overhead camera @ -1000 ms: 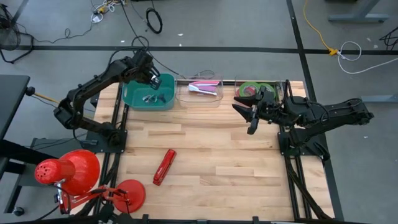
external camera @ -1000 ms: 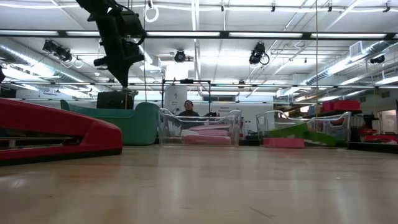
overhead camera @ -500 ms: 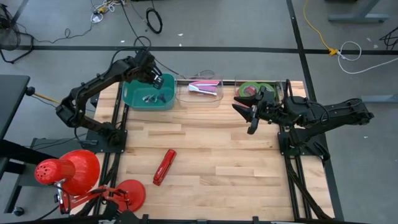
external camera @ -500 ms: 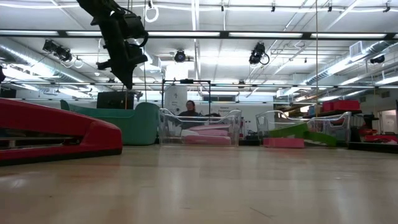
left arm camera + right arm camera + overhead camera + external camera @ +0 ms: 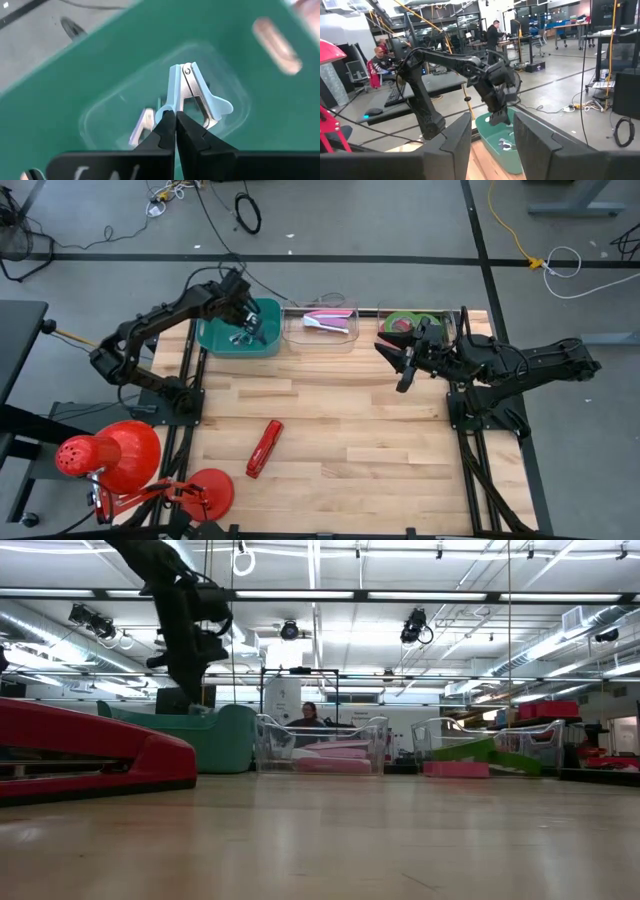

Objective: Pick and place Stapler, Stapler remover, tape
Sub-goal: Put the blue staple remover into the blue bin

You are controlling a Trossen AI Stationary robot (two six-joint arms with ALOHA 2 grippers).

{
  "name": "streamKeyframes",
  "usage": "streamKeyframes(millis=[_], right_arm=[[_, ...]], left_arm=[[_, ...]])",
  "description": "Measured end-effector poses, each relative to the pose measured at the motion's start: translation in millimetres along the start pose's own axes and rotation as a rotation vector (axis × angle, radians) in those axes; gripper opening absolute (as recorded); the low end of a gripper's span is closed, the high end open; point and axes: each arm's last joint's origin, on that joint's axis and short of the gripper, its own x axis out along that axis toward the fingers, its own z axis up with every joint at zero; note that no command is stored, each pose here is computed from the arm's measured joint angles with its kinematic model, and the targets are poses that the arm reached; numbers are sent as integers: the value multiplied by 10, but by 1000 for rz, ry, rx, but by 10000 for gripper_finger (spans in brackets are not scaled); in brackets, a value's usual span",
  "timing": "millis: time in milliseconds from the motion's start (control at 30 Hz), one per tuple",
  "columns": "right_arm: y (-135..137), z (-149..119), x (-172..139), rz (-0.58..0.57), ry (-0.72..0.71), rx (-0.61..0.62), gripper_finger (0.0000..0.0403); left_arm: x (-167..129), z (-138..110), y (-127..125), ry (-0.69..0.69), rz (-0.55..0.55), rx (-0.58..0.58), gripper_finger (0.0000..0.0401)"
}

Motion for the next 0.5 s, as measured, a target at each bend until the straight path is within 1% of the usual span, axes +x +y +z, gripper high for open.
streamKeyframes(millis=[200, 267, 500], right_arm=[[0, 0, 0, 0, 0, 0, 146], [0, 0, 0, 0, 0, 0, 146], [0, 0, 0, 0, 0, 0, 146]], left_arm=[[194, -190, -8, 58, 7, -12, 5], [240, -238, -14, 72, -9, -13, 3], [307, -308, -18, 88, -13, -33, 9]])
